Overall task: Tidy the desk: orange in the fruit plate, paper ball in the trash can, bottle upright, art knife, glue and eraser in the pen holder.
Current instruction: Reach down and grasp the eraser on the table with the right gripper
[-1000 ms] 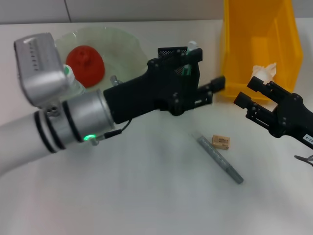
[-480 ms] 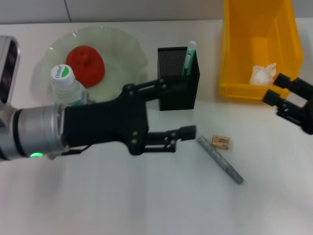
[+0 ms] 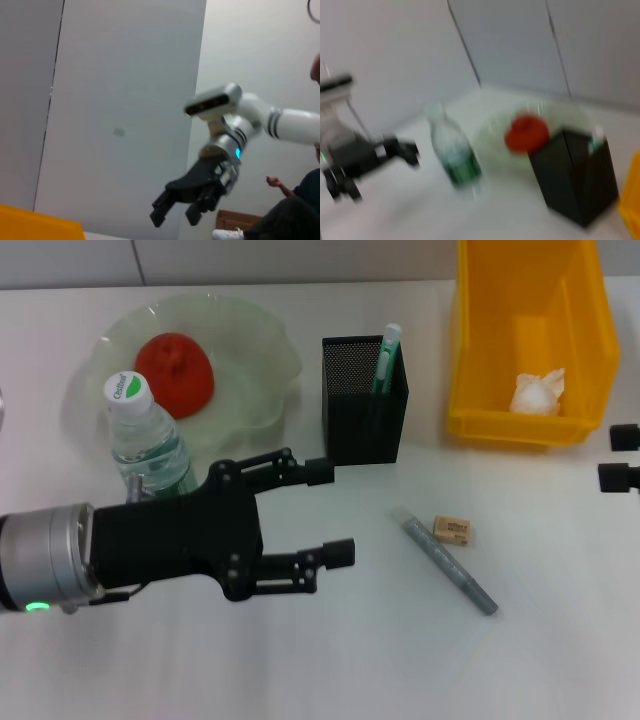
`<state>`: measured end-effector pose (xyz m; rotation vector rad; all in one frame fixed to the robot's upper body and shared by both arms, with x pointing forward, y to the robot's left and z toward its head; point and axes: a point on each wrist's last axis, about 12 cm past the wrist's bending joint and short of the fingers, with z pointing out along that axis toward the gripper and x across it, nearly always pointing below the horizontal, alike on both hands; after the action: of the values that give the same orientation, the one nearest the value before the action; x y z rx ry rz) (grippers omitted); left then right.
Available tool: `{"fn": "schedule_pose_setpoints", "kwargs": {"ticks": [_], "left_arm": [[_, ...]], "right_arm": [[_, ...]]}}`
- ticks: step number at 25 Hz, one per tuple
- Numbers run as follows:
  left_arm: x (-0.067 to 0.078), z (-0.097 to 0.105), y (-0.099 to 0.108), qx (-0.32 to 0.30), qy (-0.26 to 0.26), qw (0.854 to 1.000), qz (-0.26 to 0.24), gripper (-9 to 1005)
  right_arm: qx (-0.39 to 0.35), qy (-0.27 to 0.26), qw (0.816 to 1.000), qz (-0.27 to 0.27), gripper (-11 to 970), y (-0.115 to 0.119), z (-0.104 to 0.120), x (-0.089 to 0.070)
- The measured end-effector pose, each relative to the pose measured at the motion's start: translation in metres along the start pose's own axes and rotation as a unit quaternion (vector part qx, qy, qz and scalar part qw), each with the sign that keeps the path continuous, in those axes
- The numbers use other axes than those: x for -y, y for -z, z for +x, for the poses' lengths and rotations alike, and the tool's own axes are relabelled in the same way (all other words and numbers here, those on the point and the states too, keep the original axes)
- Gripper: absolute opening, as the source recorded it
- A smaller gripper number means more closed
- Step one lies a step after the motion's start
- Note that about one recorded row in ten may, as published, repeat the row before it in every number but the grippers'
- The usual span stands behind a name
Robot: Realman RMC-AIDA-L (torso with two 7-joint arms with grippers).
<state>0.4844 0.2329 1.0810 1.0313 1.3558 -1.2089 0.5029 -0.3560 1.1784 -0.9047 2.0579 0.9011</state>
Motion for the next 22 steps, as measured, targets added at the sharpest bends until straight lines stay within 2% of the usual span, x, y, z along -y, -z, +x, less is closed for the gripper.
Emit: {"fn": "schedule_pose_setpoints", "kwargs": {"ticks": [1,2,3,4,6,7,8,11,12,13,14,15,17,18,22], "left_arm": [[0.000,0.000,0.000,0.000,0.000,1.000,0.000,806],[0.001,0.003,0.001,-0.005,0.000,1.000,0.000,806],[0.001,0.003,0.001,-0.005,0.000,1.000,0.000,806],[0.002,0.005,0.002,-0.009,0.003,1.000,0.000,806],[0.002,0.006,0.005,-0.013,0.008,1.000,0.001,805],[0.003,0.007,0.008,-0.018,0.012,1.000,0.002,805],[0.004,0.008,0.010,-0.021,0.014,1.000,0.004,805],[0.006,0.010,0.013,-0.023,0.018,1.000,0.004,805],[0.008,0.012,0.015,-0.025,0.019,0.999,0.004,805],[0.008,0.012,0.015,-0.025,0.019,0.999,0.004,805],[0.010,0.015,0.017,-0.032,0.023,0.999,0.003,805],[0.010,0.015,0.017,-0.032,0.023,0.999,0.003,806],[0.011,0.018,0.022,-0.039,0.027,0.999,-0.005,806],[0.011,0.018,0.022,-0.039,0.027,0.999,-0.005,805],[0.011,0.019,0.029,-0.041,0.030,0.999,-0.015,803]], "right_arm": [[0.000,0.000,1.000,0.000,683,0.000,0.000,0.000],[-0.059,0.005,0.998,0.008,683,-0.001,-0.018,0.006],[-0.059,0.005,0.998,0.008,682,-0.001,-0.018,0.006],[-0.105,0.017,0.994,0.011,682,-0.006,-0.032,0.011],[-0.126,0.025,0.992,0.010,682,-0.011,-0.039,0.012],[-0.164,0.044,0.985,0.011,682,-0.021,-0.051,0.014],[-0.164,0.044,0.985,0.011,682,-0.021,-0.051,0.014],[-0.216,0.085,0.973,0.014,682,-0.043,-0.066,0.015],[-0.251,0.115,0.961,0.018,682,-0.064,-0.071,0.014],[-0.251,0.115,0.961,0.018,682,-0.064,-0.071,0.014],[-0.276,0.138,0.951,0.026,682,-0.084,-0.072,0.013],[-0.276,0.138,0.951,0.026,682,-0.084,-0.072,0.013],[-0.300,0.164,0.939,0.038,682,-0.109,-0.072,0.013],[-0.300,0.164,0.939,0.038,682,-0.109,-0.072,0.013],[-0.325,0.183,0.927,0.031,682,-0.137,-0.073,0.014]]}}
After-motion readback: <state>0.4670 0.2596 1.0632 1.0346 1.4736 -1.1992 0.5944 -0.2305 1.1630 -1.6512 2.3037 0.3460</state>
